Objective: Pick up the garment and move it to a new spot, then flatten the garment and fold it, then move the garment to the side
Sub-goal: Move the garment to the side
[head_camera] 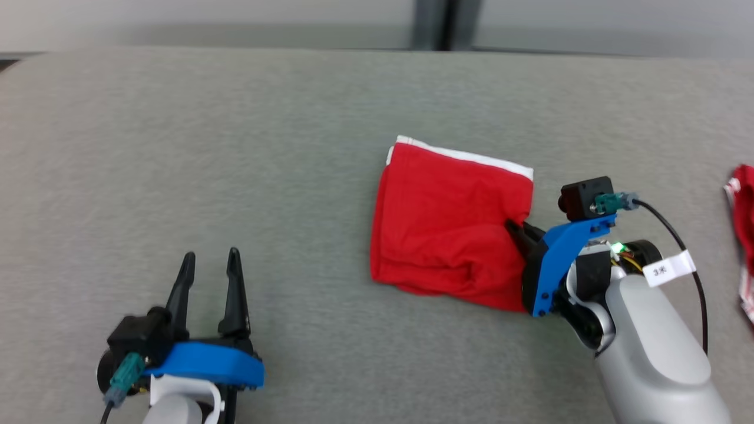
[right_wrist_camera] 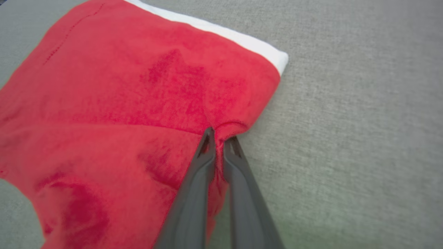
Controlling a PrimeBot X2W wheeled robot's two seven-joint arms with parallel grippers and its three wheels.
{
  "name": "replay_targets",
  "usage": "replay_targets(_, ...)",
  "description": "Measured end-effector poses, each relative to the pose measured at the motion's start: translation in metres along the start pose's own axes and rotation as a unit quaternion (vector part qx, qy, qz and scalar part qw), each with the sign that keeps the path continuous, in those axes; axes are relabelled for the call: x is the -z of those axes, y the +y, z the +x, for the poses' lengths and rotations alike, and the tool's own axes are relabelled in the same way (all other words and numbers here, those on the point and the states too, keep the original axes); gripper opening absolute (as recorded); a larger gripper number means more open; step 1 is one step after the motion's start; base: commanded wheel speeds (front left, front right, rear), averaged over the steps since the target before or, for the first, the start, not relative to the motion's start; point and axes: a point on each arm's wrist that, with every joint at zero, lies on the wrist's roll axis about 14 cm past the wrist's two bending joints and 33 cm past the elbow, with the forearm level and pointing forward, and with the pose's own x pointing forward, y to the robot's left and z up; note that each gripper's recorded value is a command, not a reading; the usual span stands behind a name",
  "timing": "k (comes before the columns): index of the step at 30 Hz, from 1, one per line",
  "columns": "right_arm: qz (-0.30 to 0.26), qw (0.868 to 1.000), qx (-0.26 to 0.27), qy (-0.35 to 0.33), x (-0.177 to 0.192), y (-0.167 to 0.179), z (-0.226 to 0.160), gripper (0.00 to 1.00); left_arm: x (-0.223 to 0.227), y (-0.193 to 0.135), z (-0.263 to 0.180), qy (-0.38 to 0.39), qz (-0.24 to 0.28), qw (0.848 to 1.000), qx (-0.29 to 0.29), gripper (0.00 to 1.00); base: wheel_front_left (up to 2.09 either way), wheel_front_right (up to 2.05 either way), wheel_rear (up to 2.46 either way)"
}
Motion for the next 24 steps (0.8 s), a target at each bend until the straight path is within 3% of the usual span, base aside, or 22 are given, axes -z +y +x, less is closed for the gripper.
replay_targets(8,0.010,0.996,0.080,-0.037,0.007,-0.070,-0.046,0.00,0.021,-0.078,0.045,0.023,0.010,0.992,0.125,1.00,0.00,0.00,0.00)
replay_targets(15,0.043,0.982,0.175,-0.060,0.027,-0.128,-0.109,0.00,0.040,-0.156,0.072,0.049,0.023,0.968,0.246,1.00,0.00,0.00,0.00)
replay_targets(19,0.061,0.973,0.210,-0.071,0.035,-0.143,-0.137,0.00,0.043,-0.191,0.074,0.055,0.030,0.953,0.296,1.00,0.00,0.00,0.00)
replay_targets(24,0.058,0.969,0.226,-0.076,0.038,-0.148,-0.150,0.00,0.037,-0.209,0.070,0.053,0.034,0.945,0.320,1.00,0.00,0.00,0.00)
